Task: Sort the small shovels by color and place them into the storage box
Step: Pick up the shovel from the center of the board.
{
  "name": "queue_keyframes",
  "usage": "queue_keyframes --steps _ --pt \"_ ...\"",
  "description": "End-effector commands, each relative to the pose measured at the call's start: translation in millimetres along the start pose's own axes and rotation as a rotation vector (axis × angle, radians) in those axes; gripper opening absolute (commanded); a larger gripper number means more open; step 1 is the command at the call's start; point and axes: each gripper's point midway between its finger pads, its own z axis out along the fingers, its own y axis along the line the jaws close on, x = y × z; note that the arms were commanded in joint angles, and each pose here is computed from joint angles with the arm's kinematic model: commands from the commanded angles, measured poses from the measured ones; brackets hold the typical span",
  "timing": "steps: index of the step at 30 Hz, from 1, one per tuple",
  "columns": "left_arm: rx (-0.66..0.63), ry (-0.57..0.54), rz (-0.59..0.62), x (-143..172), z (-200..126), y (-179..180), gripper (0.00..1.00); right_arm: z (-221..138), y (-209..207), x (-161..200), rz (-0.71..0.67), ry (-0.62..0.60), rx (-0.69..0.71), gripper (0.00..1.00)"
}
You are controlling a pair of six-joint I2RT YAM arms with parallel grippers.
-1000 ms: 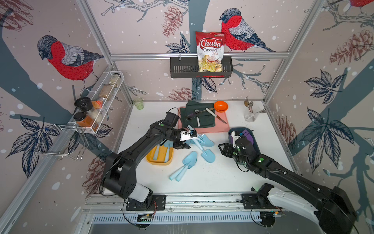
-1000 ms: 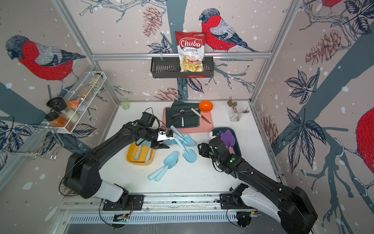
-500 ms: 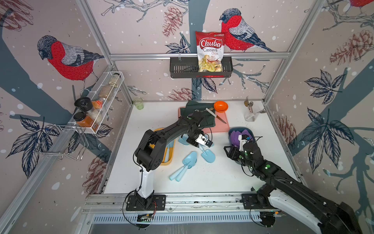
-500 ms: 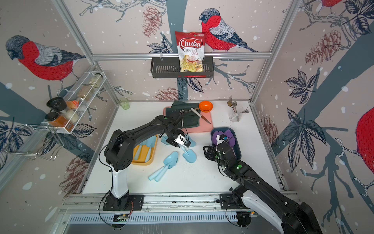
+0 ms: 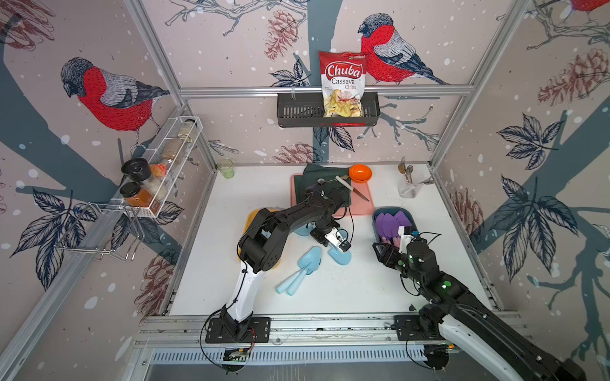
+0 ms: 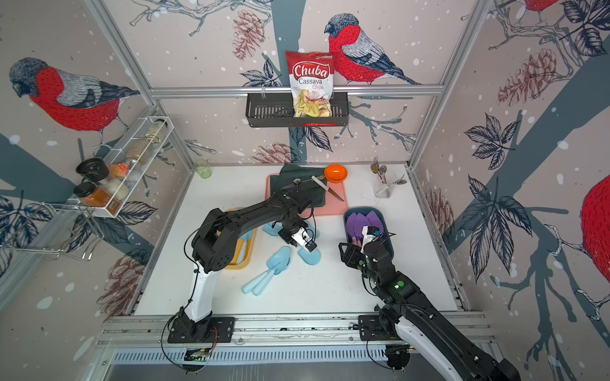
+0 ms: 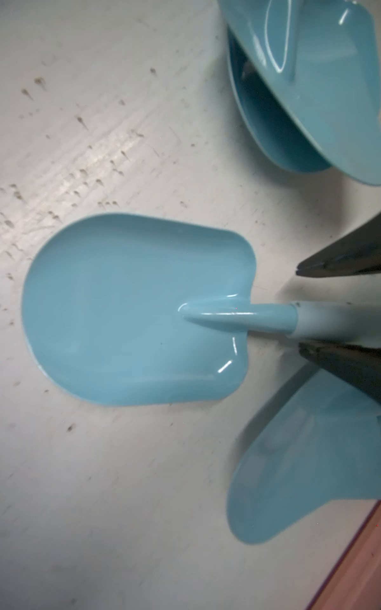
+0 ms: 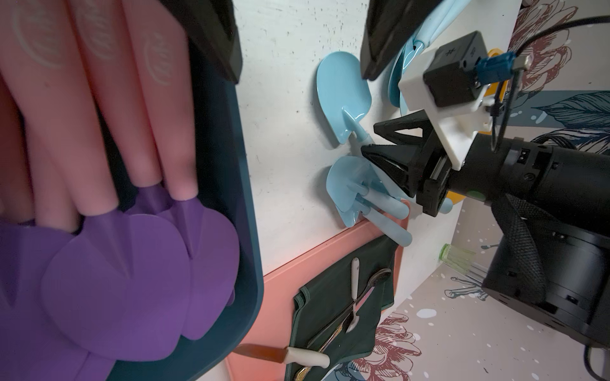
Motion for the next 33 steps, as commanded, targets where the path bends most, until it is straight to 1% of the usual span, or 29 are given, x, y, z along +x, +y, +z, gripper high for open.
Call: queue_keyframes --steps 1,4,8,12,15,18,21,26,28,29,32,33 --pt "0.014 0.039 0.006 4.3 7.1 -4.4 0.36 -2.6 -3.6 -1.2 0.018 -0.012 0.008 0.62" --pt "-0.001 0.064 -0.003 8.1 13.7 -2.1 0.35 -3.2 -5.0 -1.4 0.023 -0.014 0.009 0.62" --pt "-0.012 0.081 -0.035 11.5 20.9 1.8 0.26 -2.1 -5.8 0.0 0.030 -0.007 0.008 0.61" --pt "-0.020 0.082 -0.066 10.7 23.2 2.7 0.10 -1.7 -6.1 0.8 0.034 -0.002 0.008 0.61" --pt "-0.026 0.068 -0.060 6.0 18.4 -0.6 0.00 -2.2 -5.8 -0.5 0.036 -0.004 0.009 0.61" --pt "-0.050 0.055 -0.065 1.1 9.9 -0.4 0.00 -2.8 -5.0 -2.2 0.034 -0.008 0.009 0.60" --pt "-0.096 0.027 -0.112 -6.4 -7.2 5.6 0.00 -2.9 -4.3 -3.9 0.036 -0.012 0.009 0.61" --pt "-0.210 -0.021 -0.265 -18.2 -46.1 13.5 0.00 -2.6 0.5 -6.8 0.041 -0.009 -0.001 0.61" --pt "-0.246 -0.033 -0.363 -19.0 -63.3 10.1 0.00 -2.0 4.3 -8.8 0.042 -0.008 -0.011 0.61" --pt "-0.271 -0.038 -0.425 -17.3 -71.0 10.1 0.00 -1.4 5.5 -9.4 0.041 -0.008 -0.014 0.61" --pt "-0.330 -0.062 -0.683 0.0 -91.5 4.6 0.00 1.8 10.1 -11.8 0.032 -0.004 -0.025 0.61" --pt "-0.351 -0.078 -0.795 9.4 -96.9 1.6 0.00 3.5 12.0 -13.1 0.027 -0.003 -0.029 0.61"
